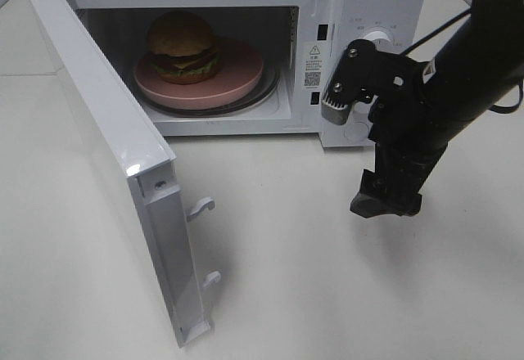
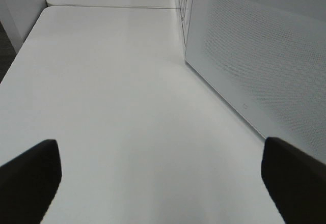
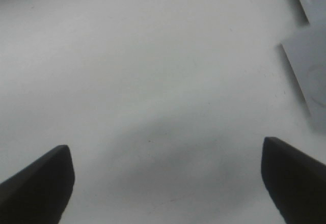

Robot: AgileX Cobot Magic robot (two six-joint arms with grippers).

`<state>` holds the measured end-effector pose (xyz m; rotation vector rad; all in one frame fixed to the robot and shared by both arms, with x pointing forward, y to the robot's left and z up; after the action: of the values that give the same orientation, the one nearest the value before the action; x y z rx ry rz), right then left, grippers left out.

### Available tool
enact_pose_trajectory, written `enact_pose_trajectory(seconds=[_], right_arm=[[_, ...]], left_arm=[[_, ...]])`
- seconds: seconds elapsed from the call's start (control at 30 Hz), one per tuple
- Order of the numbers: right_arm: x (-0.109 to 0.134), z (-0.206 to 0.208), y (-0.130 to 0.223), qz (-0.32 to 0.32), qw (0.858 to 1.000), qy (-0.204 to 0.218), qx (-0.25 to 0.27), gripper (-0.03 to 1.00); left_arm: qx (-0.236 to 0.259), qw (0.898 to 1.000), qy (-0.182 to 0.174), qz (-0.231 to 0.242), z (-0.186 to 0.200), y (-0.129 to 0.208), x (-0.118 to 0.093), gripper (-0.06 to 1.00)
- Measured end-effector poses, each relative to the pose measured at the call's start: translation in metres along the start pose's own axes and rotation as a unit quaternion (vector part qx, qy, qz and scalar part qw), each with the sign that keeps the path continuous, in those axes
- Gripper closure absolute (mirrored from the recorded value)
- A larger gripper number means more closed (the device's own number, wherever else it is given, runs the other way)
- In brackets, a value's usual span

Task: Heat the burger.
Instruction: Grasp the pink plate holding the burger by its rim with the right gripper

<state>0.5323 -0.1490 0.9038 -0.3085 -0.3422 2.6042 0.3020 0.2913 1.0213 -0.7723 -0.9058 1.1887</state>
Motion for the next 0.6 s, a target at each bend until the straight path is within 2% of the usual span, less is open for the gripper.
enact_pose_trajectory(seconds=[0.03,0.07,0.1,0.13,0.17,0.2,0.23,0.3,0.33,0.4,0.6], right_arm=[[0.0,0.0,0.0,0.0,1.0,0.0,0.0,-0.01],[0.005,0.0,-0.007,0.075,0.997,-0.012,0.005,0.01],[0.008,0.0,-0.013,0.107,0.994,-0.018,0.001,0.03],[0.008,0.0,-0.013,0.107,0.994,-0.018,0.001,0.03],[0.013,0.001,-0.028,0.154,0.988,-0.023,-0.013,0.06],[0.014,0.002,-0.035,0.172,0.985,-0.022,-0.021,0.09],[0.014,0.002,-0.035,0.172,0.985,-0.022,-0.021,0.09],[0.015,0.006,-0.062,0.206,0.977,-0.014,-0.044,0.19],[0.015,0.006,-0.062,0.206,0.977,-0.014,-0.044,0.19],[0.011,0.004,-0.08,0.215,0.975,-0.009,-0.054,0.27],[0.006,0.0,-0.095,0.238,0.97,-0.007,-0.058,0.31]], left_arm=[[0.0,1.0,0.0,0.0,0.0,0.0,0.0,-0.04],[0.0,1.0,0.0,0.0,0.0,0.0,0.0,-0.04],[0.0,1.0,0.0,0.0,0.0,0.0,0.0,-0.04],[0.0,1.0,0.0,0.0,0.0,0.0,0.0,-0.04],[0.0,1.0,0.0,0.0,0.0,0.0,0.0,-0.04],[0.0,1.0,0.0,0.0,0.0,0.0,0.0,-0.04],[0.0,1.0,0.0,0.0,0.0,0.0,0.0,-0.04],[0.0,1.0,0.0,0.0,0.0,0.0,0.0,-0.04],[0.0,1.0,0.0,0.0,0.0,0.0,0.0,-0.04],[0.0,1.0,0.0,0.0,0.0,0.0,0.0,-0.04],[0.0,1.0,0.0,0.0,0.0,0.0,0.0,-0.04]])
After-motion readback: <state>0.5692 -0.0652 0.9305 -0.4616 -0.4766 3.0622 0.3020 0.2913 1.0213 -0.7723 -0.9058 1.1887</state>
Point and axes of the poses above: a point on each arm's last joint axis where the gripper is mounted, z pointing back along that axis away from the gripper, x along the wrist's bending axis when the last joint is at zero, y = z × x, the point moved 8 cm from there along -z, pointing out along that axis toward the gripper, and after that the axes turned 12 degrees about -z, right-handed, at the moved point
